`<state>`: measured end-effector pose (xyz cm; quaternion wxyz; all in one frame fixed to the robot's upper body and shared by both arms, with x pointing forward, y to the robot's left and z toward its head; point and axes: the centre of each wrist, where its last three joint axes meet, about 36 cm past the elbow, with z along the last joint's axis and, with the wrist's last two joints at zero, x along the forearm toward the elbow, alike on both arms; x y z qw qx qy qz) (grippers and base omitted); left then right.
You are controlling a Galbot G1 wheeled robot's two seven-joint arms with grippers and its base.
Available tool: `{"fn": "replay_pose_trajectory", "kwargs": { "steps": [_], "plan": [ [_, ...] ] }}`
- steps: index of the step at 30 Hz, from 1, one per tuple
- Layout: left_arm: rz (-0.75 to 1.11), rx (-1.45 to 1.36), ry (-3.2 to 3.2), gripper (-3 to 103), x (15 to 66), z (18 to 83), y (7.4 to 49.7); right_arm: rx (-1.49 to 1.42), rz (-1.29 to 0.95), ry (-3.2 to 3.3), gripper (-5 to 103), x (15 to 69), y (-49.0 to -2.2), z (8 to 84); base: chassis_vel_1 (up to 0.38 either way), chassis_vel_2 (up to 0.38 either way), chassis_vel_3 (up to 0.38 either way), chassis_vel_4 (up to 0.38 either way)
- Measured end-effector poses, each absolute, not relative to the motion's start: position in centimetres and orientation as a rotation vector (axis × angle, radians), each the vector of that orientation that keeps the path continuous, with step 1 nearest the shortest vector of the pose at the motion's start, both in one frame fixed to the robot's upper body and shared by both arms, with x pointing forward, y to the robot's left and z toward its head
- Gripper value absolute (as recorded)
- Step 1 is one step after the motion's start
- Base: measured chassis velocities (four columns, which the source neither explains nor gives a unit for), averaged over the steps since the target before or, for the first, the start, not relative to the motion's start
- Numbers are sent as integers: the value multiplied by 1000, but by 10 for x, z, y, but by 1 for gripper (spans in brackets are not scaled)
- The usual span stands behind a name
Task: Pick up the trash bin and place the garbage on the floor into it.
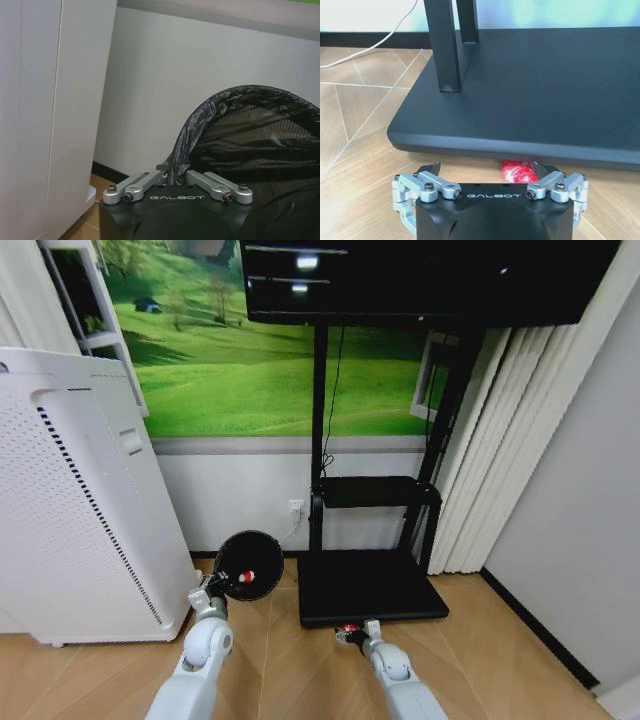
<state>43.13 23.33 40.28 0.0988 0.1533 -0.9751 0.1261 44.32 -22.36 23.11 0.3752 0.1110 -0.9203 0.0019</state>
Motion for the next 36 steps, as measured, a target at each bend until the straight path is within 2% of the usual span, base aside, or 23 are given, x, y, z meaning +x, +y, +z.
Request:
{"fn": "replay_pose_trajectory", "kwargs": {
  "steps": [36],
  "plan": [
    [372,460,-2883,3,429,400,231,313,1,-2337,100,435,-232,217,-13,15,14,-14]
  ]
}}
